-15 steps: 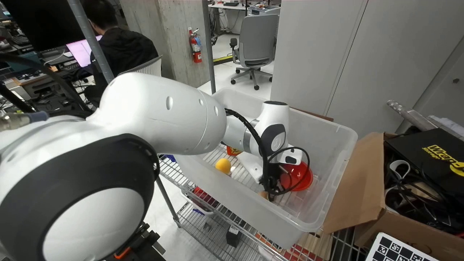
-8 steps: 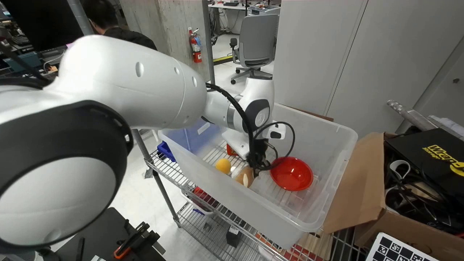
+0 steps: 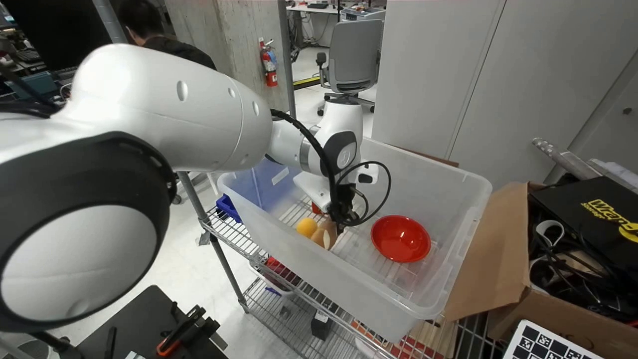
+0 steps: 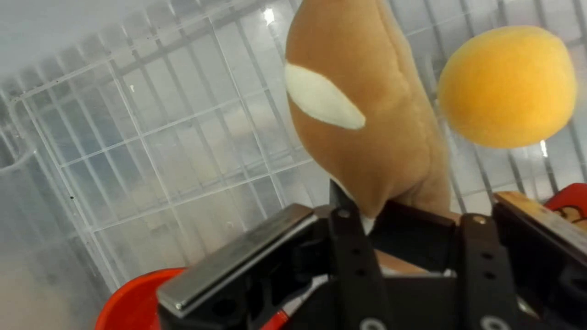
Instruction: Move the toy bread in the container to the left
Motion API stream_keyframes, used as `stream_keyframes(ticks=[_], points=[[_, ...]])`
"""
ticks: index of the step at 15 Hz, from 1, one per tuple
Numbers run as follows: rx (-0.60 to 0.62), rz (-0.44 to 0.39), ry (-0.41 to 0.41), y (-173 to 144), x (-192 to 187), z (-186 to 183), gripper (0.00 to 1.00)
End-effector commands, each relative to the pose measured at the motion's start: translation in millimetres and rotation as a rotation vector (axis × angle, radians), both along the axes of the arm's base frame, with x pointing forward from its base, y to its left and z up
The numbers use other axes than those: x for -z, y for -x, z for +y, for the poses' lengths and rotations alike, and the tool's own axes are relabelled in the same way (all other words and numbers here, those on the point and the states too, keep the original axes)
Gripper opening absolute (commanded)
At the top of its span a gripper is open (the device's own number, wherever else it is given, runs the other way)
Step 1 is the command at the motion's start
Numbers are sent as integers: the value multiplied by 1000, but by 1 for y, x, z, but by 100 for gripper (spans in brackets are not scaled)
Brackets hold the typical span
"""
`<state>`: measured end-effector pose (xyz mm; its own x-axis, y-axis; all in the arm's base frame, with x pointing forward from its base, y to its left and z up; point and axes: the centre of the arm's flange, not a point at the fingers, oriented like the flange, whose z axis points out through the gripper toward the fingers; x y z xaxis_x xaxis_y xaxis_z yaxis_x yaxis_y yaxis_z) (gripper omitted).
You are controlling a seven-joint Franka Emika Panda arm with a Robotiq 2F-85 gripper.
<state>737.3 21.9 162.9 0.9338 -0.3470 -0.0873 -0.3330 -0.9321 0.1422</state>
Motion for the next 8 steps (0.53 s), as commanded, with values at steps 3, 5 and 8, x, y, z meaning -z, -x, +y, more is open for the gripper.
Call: stream_keyframes(ticks=[3, 5, 8], points=[[-31, -28, 33, -16, 35, -10, 1], [-40, -34, 27, -16, 48, -9, 1], [-61, -50, 26, -12, 54, -6, 39]])
